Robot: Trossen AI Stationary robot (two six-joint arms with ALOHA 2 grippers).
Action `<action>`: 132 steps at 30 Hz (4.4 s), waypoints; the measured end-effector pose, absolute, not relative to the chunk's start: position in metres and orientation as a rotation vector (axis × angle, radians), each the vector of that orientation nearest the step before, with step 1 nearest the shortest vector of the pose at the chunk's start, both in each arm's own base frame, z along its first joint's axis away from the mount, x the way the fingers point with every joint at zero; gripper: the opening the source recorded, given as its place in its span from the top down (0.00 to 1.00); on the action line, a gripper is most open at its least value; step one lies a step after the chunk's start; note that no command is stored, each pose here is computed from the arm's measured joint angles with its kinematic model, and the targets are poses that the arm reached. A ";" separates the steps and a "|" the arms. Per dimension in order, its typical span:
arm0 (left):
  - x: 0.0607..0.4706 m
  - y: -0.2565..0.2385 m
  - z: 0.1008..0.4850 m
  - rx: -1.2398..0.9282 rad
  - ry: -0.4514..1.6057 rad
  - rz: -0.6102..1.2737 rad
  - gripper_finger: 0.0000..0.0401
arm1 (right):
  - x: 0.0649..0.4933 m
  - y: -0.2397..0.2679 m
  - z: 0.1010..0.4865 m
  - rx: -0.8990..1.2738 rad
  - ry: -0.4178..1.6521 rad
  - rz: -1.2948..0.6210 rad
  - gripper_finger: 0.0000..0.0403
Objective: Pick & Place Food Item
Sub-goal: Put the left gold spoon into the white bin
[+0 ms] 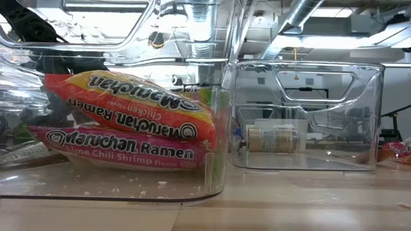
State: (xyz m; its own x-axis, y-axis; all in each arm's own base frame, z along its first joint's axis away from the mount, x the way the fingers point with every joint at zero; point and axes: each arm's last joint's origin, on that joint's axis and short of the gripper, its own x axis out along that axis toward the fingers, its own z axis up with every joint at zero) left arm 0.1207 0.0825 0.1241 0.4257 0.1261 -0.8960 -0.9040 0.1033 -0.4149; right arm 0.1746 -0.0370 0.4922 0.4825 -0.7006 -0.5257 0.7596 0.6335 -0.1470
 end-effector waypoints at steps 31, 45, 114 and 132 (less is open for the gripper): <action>0.124 0.085 0.126 -1.169 0.797 0.858 0.99 | 0.174 -0.037 0.492 0.105 0.597 -0.891 0.87; 0.123 0.084 0.125 -1.168 0.800 0.862 0.99 | 0.174 -0.037 0.492 0.105 0.597 -0.891 0.87; 0.147 0.079 0.245 -0.818 -0.207 0.536 1.00 | 0.179 -0.023 0.493 0.122 0.566 -0.798 0.87; 0.198 0.079 0.348 -0.522 -0.271 0.419 1.00 | 0.182 -0.018 0.496 0.117 0.536 -0.762 0.87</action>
State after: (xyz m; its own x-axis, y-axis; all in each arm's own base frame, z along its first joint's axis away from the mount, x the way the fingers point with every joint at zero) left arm 0.1979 0.0793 0.3475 0.8809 0.4509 0.1437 -0.3152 0.7856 -0.5325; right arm 0.1816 -0.0177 0.4959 0.5969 -0.6260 -0.5019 0.6840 0.7240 -0.0895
